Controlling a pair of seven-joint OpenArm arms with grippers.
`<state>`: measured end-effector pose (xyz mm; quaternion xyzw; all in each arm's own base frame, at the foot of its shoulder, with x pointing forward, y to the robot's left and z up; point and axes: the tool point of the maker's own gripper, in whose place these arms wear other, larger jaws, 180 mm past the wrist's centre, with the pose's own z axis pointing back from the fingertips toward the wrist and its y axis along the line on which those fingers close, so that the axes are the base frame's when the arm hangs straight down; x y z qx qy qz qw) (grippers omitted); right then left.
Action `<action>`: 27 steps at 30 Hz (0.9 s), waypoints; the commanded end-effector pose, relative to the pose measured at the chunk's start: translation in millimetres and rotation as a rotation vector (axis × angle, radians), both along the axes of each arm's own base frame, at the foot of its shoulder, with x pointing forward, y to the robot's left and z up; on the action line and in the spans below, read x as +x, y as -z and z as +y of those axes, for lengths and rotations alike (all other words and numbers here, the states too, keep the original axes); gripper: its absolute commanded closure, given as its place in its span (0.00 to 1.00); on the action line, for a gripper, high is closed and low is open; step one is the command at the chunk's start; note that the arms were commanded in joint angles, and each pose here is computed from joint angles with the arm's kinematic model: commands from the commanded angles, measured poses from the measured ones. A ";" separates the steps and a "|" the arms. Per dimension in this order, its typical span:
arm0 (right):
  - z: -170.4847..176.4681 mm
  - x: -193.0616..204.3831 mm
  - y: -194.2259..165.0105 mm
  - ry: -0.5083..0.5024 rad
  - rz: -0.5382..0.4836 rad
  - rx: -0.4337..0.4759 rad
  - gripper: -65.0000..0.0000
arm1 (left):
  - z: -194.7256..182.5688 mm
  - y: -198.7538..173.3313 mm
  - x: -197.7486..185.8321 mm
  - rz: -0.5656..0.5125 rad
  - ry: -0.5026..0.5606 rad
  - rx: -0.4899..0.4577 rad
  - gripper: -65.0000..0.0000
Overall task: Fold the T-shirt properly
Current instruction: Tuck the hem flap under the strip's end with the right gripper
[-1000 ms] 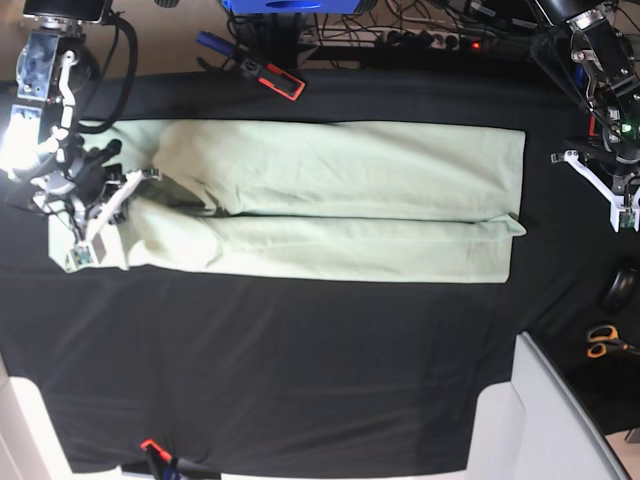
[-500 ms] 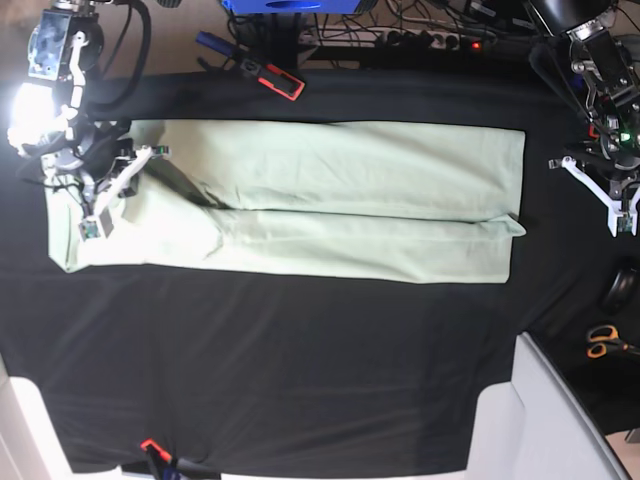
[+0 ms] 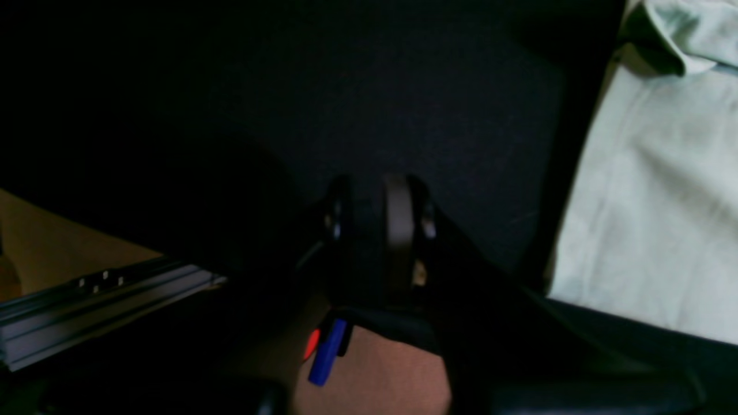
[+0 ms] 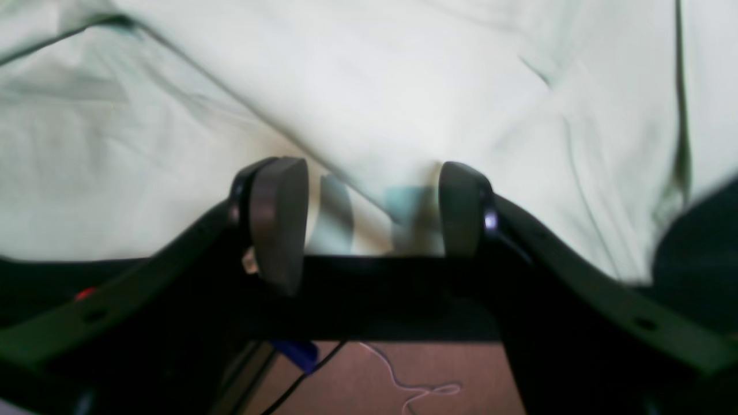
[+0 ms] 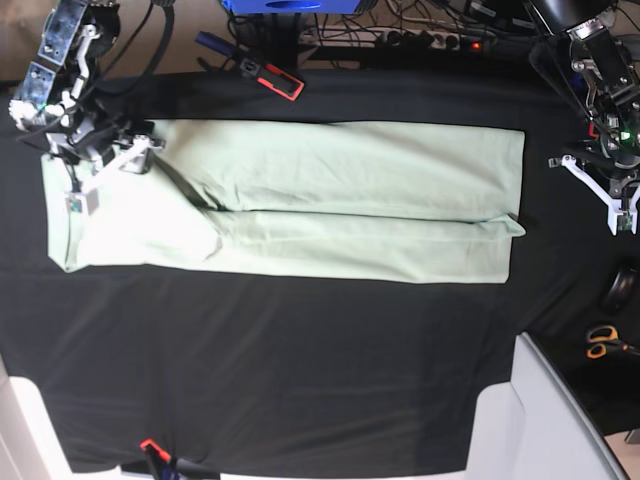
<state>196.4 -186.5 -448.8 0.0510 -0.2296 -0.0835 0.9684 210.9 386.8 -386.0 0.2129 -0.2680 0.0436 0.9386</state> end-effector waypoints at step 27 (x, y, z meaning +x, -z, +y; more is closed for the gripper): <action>-5.4 34.9 37.1 -0.117 -0.085 0.078 1.00 | -0.4 -10.8 9.0 -0.049 0.005 0.008 0.85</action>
